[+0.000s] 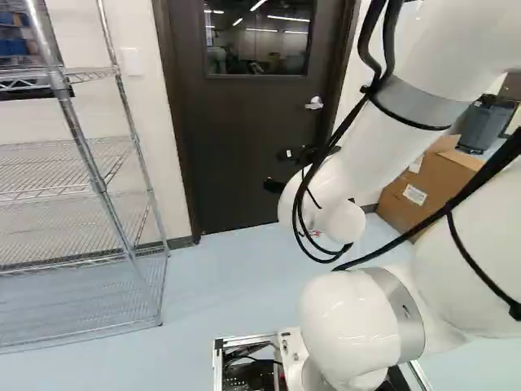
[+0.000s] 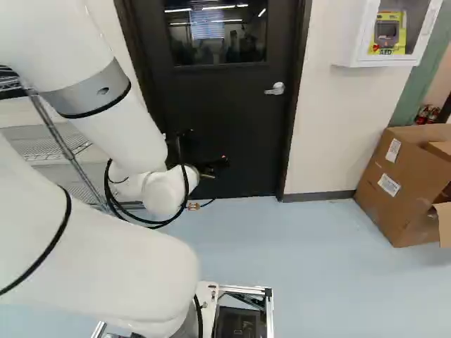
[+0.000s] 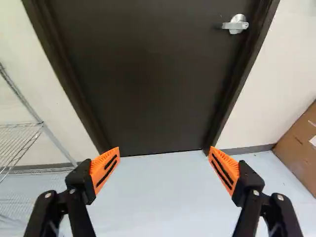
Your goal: Open the door and move inside
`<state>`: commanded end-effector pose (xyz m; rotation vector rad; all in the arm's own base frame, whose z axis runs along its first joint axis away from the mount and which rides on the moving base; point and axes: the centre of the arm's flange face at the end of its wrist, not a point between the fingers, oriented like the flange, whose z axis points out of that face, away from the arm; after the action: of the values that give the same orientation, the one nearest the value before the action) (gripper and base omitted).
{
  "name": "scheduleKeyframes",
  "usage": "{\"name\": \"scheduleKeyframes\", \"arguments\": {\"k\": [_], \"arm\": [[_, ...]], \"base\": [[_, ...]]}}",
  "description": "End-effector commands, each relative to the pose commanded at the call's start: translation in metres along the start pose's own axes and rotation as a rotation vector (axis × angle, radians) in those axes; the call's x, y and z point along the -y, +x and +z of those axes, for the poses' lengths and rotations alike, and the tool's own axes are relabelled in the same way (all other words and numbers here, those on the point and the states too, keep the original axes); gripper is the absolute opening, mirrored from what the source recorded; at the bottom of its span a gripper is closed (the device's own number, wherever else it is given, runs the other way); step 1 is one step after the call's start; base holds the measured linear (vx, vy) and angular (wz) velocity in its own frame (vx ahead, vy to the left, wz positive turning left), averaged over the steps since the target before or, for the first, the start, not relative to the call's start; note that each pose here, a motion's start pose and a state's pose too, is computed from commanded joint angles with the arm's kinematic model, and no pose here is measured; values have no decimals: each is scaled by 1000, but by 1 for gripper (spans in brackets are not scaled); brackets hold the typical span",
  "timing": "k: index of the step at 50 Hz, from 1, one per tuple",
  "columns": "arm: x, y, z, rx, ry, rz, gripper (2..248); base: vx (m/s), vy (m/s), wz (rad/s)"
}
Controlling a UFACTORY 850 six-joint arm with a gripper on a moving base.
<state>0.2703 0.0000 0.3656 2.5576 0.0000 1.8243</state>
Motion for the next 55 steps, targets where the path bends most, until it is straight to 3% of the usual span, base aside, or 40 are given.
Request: {"name": "scheduleKeyframes", "arguments": {"k": [12,55], "arm": [[0,0,0,0,0,0,247],[0,0,0,0,0,0,247]], "base": [[270,-45,-240],[282,-1,-35]]}}
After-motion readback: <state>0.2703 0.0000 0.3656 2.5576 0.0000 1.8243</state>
